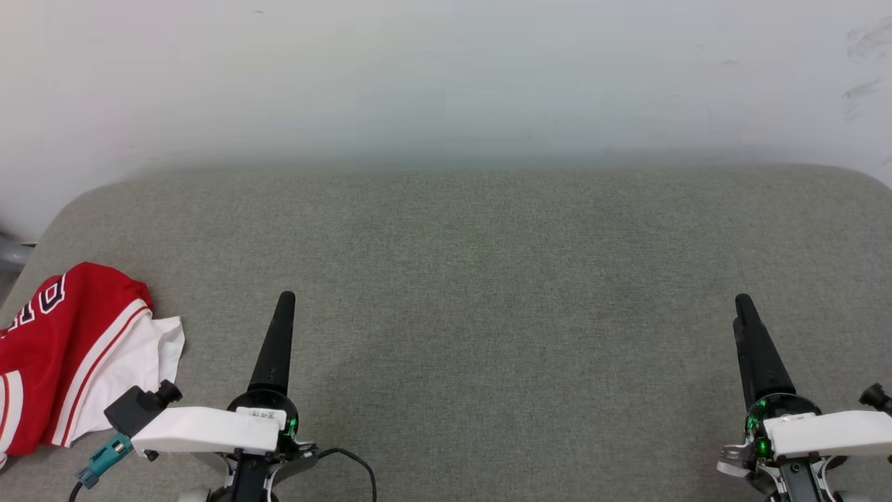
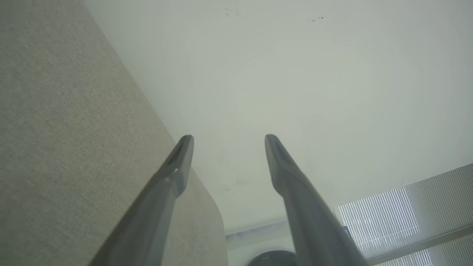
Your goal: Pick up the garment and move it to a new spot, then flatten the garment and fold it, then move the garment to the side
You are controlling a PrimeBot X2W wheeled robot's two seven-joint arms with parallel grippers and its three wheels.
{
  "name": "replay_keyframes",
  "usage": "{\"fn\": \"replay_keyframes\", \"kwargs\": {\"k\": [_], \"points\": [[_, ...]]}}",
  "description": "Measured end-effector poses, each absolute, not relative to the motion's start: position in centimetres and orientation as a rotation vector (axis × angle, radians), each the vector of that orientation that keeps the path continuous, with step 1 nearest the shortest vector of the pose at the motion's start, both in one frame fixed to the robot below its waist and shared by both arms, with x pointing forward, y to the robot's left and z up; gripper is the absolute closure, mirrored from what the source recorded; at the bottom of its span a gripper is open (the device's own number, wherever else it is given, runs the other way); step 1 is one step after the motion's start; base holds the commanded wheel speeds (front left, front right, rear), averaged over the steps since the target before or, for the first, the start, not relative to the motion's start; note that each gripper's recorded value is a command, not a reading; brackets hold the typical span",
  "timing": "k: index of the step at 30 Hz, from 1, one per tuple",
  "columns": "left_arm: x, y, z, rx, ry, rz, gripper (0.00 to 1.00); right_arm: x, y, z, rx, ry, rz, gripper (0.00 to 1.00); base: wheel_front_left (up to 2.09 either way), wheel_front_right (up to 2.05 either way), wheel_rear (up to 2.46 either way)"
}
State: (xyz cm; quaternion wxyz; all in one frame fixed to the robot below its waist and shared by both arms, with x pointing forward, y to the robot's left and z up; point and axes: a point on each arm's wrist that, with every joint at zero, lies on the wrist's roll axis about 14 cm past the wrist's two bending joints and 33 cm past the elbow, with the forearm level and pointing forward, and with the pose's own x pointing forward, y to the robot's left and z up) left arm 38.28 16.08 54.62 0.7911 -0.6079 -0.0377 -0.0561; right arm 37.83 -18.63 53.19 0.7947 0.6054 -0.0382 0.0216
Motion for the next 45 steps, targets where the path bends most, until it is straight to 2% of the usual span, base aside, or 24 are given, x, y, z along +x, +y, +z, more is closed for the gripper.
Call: {"fn": "replay_keyframes", "kwargs": {"k": [24,45], "points": [[38.0,15.5,55.1,-0.702,-0.12,-0.155,0.0,37.6,-17.1,54.5,0.646,-0.099,0.128,0.0,0.0,0.0,0.0],[37.9,16.1,54.3,-0.359,-0.134,-0.137,0.0,37.3,-16.9,53.1,0.301,-0.014,0.128,0.0,0.0,0.0,0.0]]}}
